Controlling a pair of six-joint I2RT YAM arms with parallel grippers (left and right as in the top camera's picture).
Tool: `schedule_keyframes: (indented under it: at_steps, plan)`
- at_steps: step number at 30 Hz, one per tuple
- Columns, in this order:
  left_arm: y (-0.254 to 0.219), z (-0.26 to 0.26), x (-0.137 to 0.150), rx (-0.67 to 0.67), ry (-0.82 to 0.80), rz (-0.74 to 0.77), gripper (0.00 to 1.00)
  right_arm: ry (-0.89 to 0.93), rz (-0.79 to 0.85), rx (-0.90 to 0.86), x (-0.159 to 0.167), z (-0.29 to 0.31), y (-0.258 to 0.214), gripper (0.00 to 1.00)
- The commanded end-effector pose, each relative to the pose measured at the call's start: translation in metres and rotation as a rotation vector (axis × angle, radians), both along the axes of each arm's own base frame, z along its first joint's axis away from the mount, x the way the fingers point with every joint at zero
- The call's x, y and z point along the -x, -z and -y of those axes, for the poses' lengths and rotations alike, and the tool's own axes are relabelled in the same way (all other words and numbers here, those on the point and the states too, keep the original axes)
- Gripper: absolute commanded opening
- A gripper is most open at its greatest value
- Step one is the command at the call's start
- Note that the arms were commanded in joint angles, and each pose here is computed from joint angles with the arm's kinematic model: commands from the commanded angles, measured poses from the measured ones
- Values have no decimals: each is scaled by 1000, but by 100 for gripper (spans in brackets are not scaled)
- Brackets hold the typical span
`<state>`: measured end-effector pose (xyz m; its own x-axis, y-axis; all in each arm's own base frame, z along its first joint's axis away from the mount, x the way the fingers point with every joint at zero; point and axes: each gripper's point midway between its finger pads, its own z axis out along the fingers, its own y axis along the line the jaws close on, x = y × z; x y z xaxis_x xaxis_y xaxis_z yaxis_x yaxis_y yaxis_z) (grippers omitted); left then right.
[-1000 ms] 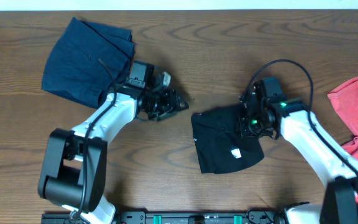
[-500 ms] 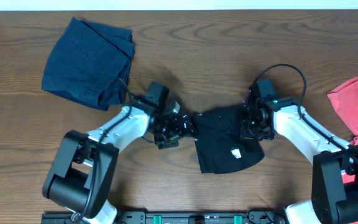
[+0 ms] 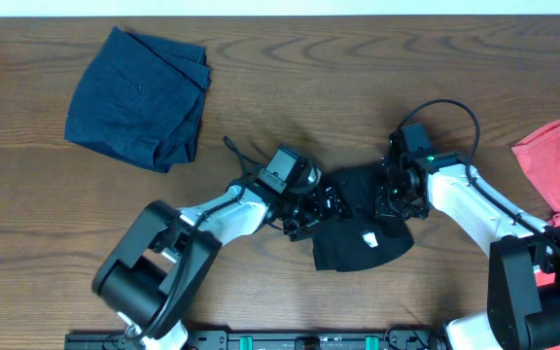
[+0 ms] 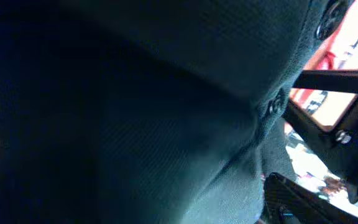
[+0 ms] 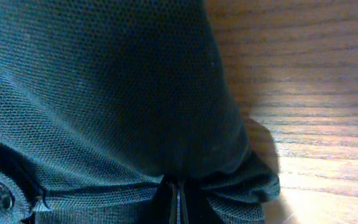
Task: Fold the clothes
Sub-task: 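Grasp the black bundle with the left gripper and lift it, then carry the bundle left and place it on the navy cloth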
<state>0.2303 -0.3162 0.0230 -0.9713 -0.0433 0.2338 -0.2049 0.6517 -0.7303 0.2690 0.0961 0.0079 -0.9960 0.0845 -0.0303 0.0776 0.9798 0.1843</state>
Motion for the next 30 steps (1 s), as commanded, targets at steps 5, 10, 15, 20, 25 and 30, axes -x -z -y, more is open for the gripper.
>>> schedule_keyframes:
  at_steps: [5, 10, 15, 20, 25, 30]
  plan:
    - [60, -6, 11, -67, 19, -33, 53, 35, -35, 3, 3, 6, 13, 3]
    - [53, -5, 8, -50, 39, 6, 19, 35, -37, 4, 3, 6, 13, 2]
    - [35, -8, 5, -31, 104, 105, 6, 51, -29, 2, 2, 11, 0, 1]
    - [4, -37, -18, -51, 147, 252, 6, 72, 114, -26, -18, 19, -54, 1]
    - [-66, -75, -76, 11, 15, 429, 6, 87, 324, -92, -35, 19, -125, 4]
    - [-144, -142, -140, 29, -207, 654, 6, 123, 460, -142, -36, 15, -171, 6]
